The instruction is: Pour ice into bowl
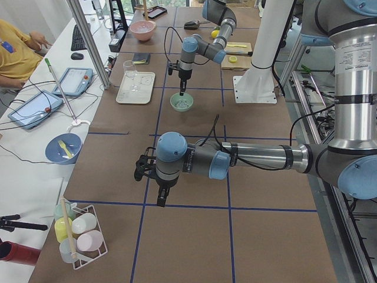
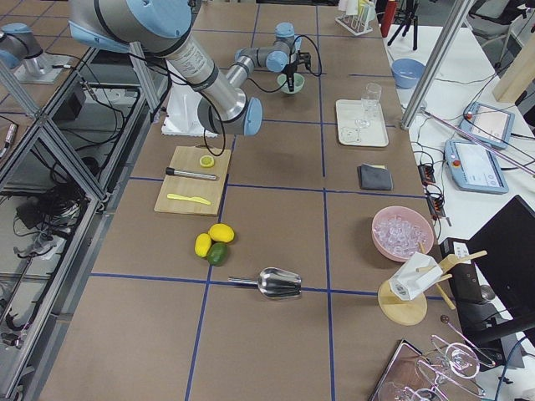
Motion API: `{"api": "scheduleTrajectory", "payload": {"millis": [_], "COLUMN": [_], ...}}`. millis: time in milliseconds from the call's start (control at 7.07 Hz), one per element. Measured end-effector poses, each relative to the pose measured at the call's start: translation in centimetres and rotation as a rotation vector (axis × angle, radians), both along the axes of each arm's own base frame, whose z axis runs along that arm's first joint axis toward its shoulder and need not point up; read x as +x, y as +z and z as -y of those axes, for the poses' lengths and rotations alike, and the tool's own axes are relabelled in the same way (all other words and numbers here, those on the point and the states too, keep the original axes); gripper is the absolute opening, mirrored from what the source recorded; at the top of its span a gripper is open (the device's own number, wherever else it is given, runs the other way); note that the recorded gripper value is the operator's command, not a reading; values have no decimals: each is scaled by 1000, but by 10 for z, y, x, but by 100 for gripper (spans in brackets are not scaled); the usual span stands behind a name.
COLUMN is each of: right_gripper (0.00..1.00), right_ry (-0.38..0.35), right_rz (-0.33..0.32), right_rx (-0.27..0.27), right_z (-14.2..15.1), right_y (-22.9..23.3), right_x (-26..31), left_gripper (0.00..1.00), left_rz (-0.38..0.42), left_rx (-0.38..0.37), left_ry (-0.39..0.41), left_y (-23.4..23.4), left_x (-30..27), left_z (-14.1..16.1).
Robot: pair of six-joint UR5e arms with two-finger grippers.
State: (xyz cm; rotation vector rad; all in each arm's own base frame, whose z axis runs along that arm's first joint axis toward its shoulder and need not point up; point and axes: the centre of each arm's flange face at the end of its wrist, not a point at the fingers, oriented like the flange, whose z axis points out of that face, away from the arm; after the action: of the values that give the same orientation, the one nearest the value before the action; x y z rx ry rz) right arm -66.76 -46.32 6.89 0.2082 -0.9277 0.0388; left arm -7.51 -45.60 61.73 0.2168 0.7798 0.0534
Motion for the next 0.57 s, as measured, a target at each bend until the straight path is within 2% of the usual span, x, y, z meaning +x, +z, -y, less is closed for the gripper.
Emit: {"api": "scheduleTrajectory", "payload": {"millis": [283, 424, 566], "right_gripper": [0, 0, 0], "right_ry": [35, 47, 26], "right_rz": [39, 52, 49], "right_rx": [-7, -14, -13], "right_z": [31, 40, 45], "right_y": [33, 64, 100], "right_x": [73, 126, 185], "left_gripper": [100, 100, 100], "left_rz": [0, 1, 2], "left_rx": [-1, -2, -6], "left_ry": [1, 4, 7], "left_y": [1, 1, 3], "left_x": [0, 1, 2], "left_z": [0, 1, 1]}}
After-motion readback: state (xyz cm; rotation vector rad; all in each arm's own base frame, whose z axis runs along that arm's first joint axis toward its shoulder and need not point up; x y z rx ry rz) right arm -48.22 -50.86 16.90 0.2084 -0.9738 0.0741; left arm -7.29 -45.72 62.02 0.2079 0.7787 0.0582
